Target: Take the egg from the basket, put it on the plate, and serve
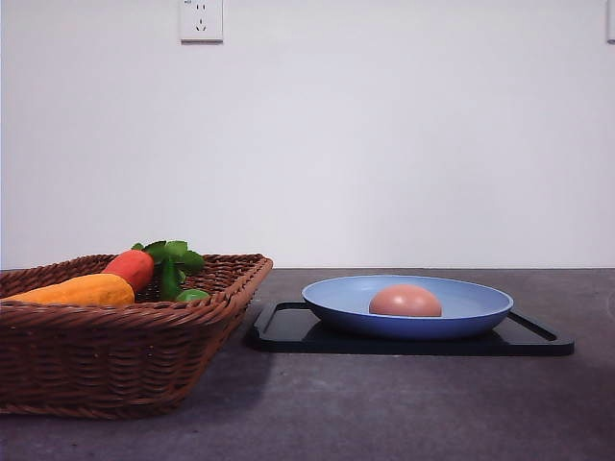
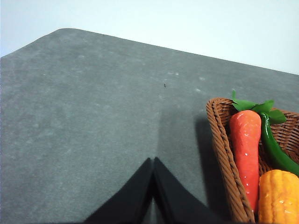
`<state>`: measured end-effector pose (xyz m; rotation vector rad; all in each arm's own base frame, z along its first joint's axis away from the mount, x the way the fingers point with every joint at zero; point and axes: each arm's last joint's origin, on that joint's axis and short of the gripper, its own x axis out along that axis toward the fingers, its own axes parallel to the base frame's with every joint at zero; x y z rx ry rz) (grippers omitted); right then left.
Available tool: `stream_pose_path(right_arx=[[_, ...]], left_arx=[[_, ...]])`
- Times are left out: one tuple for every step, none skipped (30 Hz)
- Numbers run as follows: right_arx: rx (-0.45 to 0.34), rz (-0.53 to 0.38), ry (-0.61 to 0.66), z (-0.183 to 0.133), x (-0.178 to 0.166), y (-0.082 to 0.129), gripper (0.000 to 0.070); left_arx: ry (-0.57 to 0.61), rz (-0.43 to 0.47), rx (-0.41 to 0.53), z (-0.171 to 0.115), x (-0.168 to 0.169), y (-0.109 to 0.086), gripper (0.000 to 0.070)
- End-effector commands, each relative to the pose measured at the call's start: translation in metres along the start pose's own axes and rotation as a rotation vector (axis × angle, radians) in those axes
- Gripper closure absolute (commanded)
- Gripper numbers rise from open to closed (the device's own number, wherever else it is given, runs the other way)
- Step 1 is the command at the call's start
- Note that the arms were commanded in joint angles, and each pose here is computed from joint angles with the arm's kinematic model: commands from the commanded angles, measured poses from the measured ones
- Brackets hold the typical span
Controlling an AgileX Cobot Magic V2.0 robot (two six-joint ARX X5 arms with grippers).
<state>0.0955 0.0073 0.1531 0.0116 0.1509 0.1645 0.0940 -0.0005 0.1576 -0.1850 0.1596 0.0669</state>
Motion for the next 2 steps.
stream_pose_path(right_arx=[[0.01,-0.001,0.001,-0.0017,0.0005,-0.0002,0.07],[0.01,-0.001,0.001,-0.0017,0.0005,-0.0002,0.07]], left_arx=[[0.027,0.006,0.001,-0.0072,0.002,0.0013,0.07],[0.027,0.006,0.001,-0.0072,0.002,0.0013,0.07]])
